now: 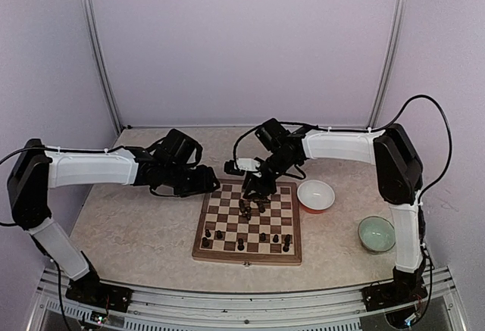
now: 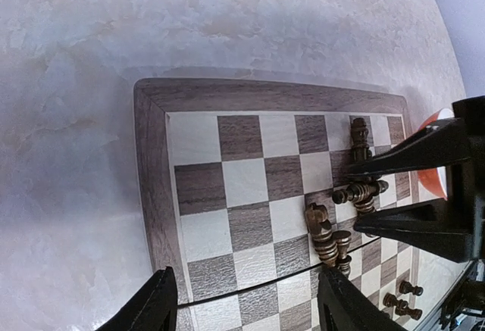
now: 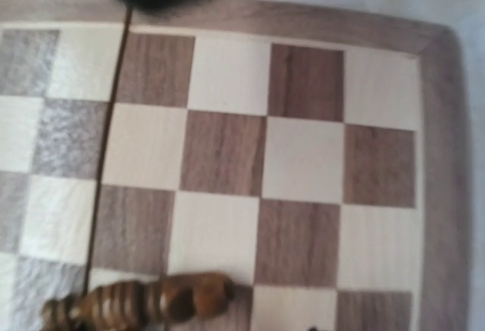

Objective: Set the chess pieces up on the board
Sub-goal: Pick up the chess pile from the chessboard.

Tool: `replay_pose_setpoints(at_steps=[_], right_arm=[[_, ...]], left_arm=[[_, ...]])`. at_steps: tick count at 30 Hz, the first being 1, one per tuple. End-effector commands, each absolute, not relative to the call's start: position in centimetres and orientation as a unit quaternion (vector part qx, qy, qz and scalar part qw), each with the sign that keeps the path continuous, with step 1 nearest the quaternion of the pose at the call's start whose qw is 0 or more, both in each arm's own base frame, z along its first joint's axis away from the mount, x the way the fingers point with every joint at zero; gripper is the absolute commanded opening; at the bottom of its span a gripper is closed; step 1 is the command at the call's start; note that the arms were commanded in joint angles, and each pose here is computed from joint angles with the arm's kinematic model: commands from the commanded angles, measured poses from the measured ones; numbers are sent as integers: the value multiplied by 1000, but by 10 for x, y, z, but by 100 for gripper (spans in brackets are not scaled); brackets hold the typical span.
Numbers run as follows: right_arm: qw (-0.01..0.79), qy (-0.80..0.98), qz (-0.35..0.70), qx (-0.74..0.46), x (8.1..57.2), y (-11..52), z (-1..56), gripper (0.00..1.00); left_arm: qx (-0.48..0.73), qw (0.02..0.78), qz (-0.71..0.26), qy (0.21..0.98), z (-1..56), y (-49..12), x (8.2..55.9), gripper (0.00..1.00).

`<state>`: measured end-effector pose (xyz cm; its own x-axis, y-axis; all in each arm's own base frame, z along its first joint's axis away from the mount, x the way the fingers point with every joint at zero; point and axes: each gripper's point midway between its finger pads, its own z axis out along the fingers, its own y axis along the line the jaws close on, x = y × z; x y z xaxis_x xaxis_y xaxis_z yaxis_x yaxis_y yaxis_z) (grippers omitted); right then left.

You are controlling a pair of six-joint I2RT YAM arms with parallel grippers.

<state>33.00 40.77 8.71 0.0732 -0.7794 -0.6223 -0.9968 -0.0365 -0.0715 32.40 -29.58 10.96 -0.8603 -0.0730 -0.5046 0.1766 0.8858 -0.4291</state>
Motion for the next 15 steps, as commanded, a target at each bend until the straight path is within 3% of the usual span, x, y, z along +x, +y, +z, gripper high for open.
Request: replay_pose_setpoints(at_steps=[1, 8, 15], right_arm=[[236, 638, 190, -708, 329, 415, 70, 37], [216, 626, 171, -729, 322, 411, 55, 40], [198, 595, 170, -760, 301, 412, 49, 52]], left_arm=[[11, 265, -258, 929, 112, -290, 320, 62], [9, 265, -254, 930, 108, -285, 318, 62], [7, 263, -257, 930, 104, -286, 318, 62]])
